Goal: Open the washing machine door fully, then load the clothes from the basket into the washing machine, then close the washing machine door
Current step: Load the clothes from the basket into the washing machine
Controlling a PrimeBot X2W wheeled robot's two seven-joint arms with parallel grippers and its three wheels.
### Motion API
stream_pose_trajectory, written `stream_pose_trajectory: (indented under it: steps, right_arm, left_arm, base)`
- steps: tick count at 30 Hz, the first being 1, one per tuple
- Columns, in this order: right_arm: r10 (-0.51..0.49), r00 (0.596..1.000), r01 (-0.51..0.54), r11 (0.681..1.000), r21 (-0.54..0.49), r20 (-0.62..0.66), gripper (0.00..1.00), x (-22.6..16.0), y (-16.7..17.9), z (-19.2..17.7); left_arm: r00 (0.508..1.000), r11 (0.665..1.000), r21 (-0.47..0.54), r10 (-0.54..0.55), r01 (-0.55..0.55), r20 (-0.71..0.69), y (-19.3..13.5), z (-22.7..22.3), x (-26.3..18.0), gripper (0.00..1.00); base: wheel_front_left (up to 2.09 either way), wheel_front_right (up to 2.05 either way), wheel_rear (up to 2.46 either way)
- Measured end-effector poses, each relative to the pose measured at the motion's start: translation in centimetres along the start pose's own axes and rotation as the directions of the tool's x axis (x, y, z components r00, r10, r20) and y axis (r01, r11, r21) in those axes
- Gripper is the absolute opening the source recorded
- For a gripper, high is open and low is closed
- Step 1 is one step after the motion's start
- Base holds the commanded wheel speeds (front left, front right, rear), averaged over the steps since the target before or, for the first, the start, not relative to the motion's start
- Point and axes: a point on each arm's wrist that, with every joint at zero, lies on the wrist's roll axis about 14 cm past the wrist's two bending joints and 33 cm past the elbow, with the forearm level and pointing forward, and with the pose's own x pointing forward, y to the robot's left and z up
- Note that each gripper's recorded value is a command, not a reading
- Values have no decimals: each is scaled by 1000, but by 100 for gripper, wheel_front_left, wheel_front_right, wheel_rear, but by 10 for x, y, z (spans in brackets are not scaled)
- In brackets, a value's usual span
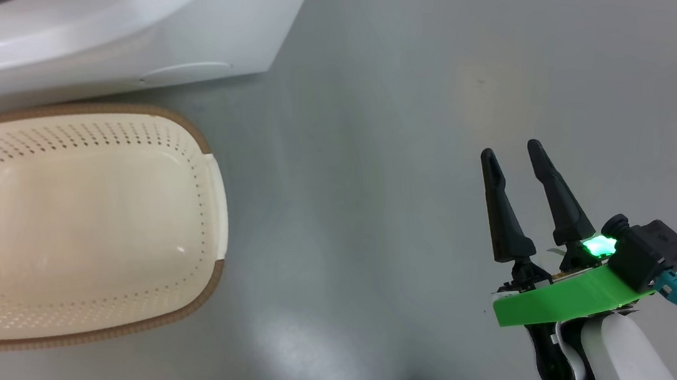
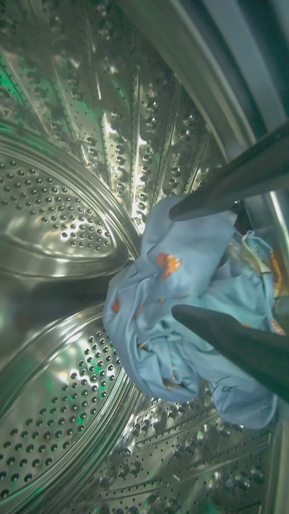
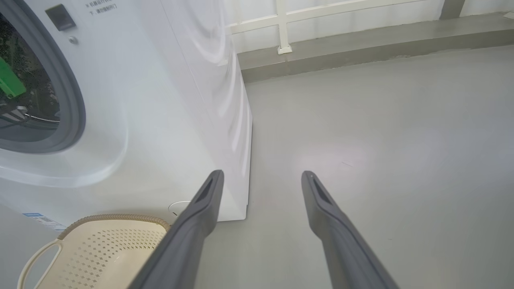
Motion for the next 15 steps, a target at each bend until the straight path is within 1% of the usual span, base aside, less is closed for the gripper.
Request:
stream_pose_trajectory:
  steps: [6, 12, 15]
  right_arm:
    - [27, 999, -27, 1000, -5, 26, 100, -2, 6, 12]
    - [57, 997, -57, 998, -11, 60, 100, -4, 13, 27]
    - [73, 994, -72, 997, -17, 78, 100, -6, 17, 35]
  left_arm:
    - [1000, 1000, 10, -4, 4, -12, 1, -9, -26, 100]
    - [997, 999, -6, -34, 34, 69, -6, 17, -49, 100]
    - [995, 999, -19, -43, 44, 87, -11, 21, -66, 100]
  base:
    - [0, 0, 0]
    - [0, 0, 0]
    - [0, 0, 0]
